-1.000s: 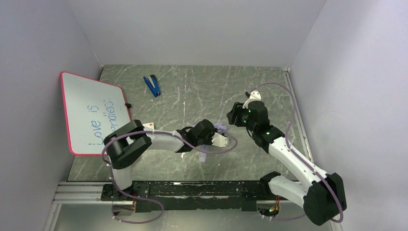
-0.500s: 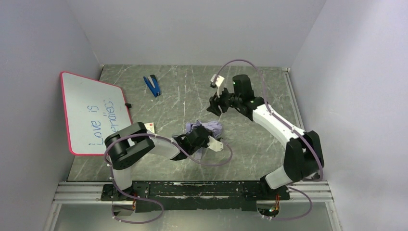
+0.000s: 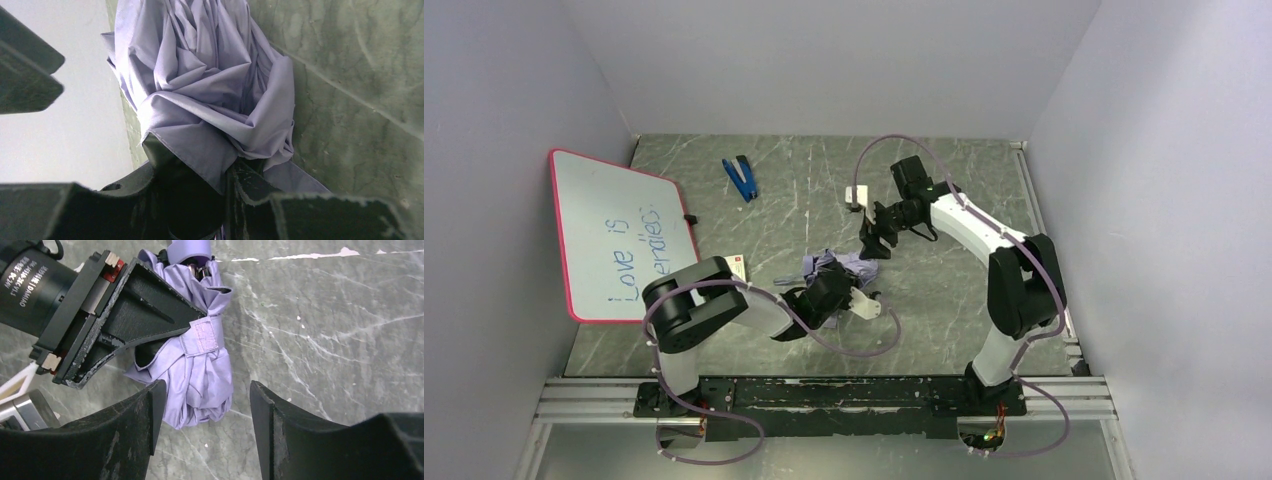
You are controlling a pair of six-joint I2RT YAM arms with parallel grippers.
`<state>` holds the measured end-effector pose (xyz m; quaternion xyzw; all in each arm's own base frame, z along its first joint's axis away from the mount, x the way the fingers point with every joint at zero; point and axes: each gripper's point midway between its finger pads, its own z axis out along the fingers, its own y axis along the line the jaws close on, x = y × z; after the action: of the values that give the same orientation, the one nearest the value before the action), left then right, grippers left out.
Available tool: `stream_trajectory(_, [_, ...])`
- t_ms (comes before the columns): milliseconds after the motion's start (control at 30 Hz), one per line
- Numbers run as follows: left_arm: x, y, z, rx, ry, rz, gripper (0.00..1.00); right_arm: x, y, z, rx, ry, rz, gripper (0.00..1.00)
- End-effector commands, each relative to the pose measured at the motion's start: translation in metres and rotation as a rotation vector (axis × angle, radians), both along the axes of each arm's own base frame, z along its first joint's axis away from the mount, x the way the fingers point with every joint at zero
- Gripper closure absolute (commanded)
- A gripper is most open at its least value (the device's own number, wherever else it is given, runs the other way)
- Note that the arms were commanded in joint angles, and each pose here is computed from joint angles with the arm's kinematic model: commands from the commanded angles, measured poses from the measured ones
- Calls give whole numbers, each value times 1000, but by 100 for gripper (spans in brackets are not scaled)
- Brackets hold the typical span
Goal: Put away the umbrella
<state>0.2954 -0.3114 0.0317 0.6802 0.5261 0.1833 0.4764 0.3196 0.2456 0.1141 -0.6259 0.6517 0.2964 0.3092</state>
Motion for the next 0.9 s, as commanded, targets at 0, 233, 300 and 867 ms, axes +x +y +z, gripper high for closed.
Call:
stream_trajectory(0, [-28, 65, -68, 331, 127, 17, 95, -3, 7, 1, 25, -25, 92, 34])
stream_trajectory(233, [-30, 62, -66, 321, 120, 6, 95, -1, 19, -17, -30, -18, 125, 34])
stream_trajectory(300, [-31, 61, -66, 320, 119, -2, 95, 1, 23, -22, -40, -10, 132, 34])
stream_trajectory(867, [-26, 55, -57, 267, 76, 20, 95, -22, 18, -98, -241, 218, 184, 39])
